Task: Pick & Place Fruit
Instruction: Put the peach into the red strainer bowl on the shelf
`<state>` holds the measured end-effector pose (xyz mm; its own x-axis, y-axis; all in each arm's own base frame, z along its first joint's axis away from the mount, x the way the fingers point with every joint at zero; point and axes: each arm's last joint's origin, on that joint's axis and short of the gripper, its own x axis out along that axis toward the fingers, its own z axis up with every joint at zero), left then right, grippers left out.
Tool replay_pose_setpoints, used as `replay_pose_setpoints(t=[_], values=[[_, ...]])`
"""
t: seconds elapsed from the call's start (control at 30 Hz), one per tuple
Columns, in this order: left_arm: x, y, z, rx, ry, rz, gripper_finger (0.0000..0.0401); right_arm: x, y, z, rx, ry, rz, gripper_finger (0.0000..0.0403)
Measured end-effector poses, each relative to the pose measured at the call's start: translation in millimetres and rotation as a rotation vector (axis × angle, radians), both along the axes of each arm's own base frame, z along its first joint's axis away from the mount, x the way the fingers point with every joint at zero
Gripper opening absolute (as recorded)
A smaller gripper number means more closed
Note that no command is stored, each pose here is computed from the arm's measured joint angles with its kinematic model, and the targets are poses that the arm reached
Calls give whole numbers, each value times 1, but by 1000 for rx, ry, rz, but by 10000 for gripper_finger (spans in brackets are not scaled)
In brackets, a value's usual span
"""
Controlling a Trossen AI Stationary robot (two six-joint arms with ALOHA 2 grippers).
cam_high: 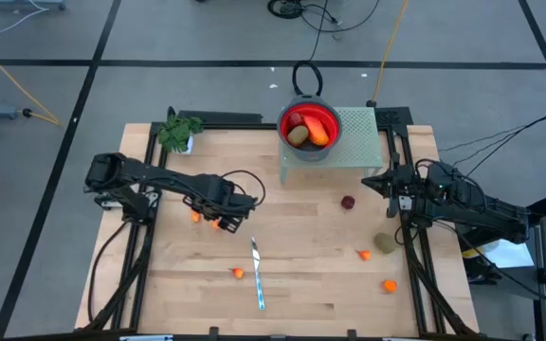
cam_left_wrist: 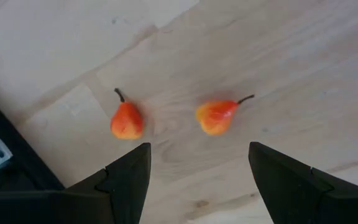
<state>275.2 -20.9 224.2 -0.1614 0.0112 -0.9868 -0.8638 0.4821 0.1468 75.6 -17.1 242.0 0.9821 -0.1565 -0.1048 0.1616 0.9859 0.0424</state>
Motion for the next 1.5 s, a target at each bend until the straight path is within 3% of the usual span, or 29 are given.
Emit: replay_pose_setpoints(t=[0.3,0.67,1.03,1.27,1.5], values=[[-18,13,-7,-17,0,-50,271,0,0,0,-70,11,8,0],[-2,18,-9,-28,-170,-351,271,0,0,0,-70,11,8,0],[-3,17,-9,-31,-155,-602,271,0,0,0,-69,11,8,0],[-3,15,-10,-40,-156,-624,271,0,0,0,-69,11,8,0],[-15,7,-38,-94,-128,-580,271,0,0,0,-69,11,8,0]])
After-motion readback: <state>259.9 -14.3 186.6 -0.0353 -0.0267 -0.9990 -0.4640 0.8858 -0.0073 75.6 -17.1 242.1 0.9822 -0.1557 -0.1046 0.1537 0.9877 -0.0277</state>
